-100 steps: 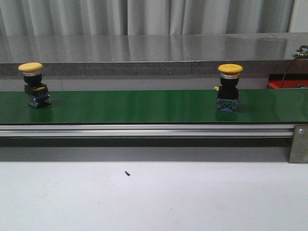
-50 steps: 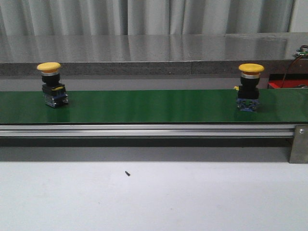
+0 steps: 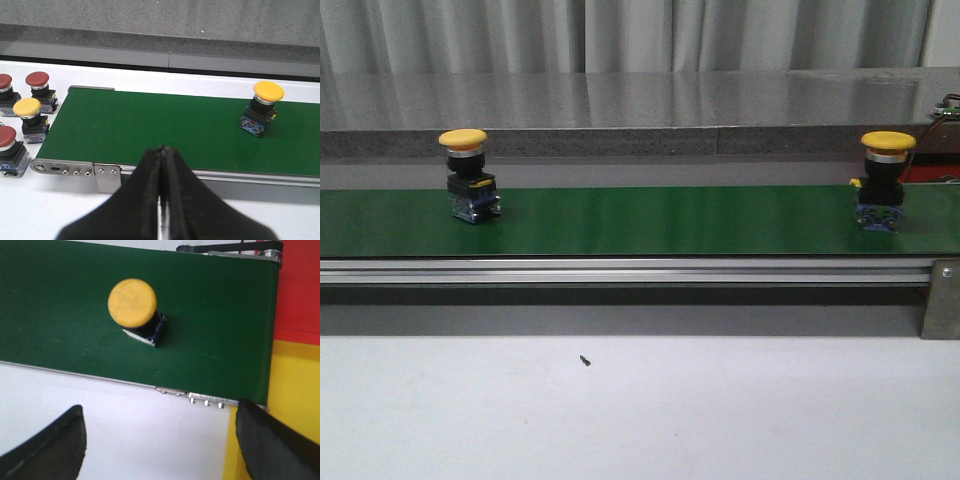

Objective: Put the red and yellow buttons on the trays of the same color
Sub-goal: 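Grasp the first yellow button at the belt's end with the right gripper, then lower the yellow button into the yellow tray and open the right gripper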

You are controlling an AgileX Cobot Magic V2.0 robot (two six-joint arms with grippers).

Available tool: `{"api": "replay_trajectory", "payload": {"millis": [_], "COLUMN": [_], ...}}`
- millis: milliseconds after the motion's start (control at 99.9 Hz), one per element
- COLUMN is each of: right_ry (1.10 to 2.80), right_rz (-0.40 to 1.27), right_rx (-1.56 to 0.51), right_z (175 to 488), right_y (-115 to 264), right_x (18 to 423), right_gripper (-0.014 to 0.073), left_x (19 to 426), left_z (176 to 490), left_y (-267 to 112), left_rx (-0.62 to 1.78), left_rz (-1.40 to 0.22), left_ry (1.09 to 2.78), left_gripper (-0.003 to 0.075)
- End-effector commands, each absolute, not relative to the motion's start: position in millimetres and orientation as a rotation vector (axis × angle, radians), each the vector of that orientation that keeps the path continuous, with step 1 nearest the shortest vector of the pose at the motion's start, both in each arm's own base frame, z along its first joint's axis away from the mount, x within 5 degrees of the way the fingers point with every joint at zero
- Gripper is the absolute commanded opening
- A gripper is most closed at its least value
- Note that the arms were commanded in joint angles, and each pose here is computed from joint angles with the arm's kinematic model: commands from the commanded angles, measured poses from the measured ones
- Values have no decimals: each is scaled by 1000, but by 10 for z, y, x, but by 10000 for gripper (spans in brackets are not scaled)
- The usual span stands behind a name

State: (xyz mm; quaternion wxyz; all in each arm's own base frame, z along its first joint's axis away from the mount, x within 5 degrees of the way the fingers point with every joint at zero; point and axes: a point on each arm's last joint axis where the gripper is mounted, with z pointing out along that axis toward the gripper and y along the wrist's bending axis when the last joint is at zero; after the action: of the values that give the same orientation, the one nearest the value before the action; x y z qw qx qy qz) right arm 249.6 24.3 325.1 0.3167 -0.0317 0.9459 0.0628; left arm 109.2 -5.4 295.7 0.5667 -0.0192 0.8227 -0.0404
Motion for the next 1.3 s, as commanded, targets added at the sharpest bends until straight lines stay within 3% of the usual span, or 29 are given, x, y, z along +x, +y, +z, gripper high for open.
{"api": "replay_trajectory", "payload": {"millis": [0, 600, 670, 840, 911, 1041, 1291], "right_ry": [2415, 2587, 2604, 2635, 2653, 2668, 2625], "right_rz": [158, 48, 45, 44, 46, 47, 15], "right_rx": [-118, -170, -155, -138, -140, -143, -74], "right_z": [3391, 2860, 2814, 2791, 2783, 2824, 3184], "right_y": [262, 191, 150, 100, 100, 100, -107], "right_x": [2683, 3563, 3612, 3615, 3601, 3553, 3297], "right_gripper": [608, 596, 538, 232, 166, 157, 157], "left_x": [1117, 1117, 1116, 1116, 1116, 1116, 1116], "left_z": [3118, 3116, 3115, 3115, 3115, 3115, 3115], "left_y": [-65, -65, -65, -65, -65, -65, -65], "left_rx": [-49, -49, -49, -49, -49, -49, -49], "left_rz": [-119, -119, -119, -119, -119, -119, -119], "left_ry": [1831, 1833, 1834, 1834, 1834, 1834, 1834], "left_gripper": [-20, -19, -20, -20, -20, -20, -20]}}
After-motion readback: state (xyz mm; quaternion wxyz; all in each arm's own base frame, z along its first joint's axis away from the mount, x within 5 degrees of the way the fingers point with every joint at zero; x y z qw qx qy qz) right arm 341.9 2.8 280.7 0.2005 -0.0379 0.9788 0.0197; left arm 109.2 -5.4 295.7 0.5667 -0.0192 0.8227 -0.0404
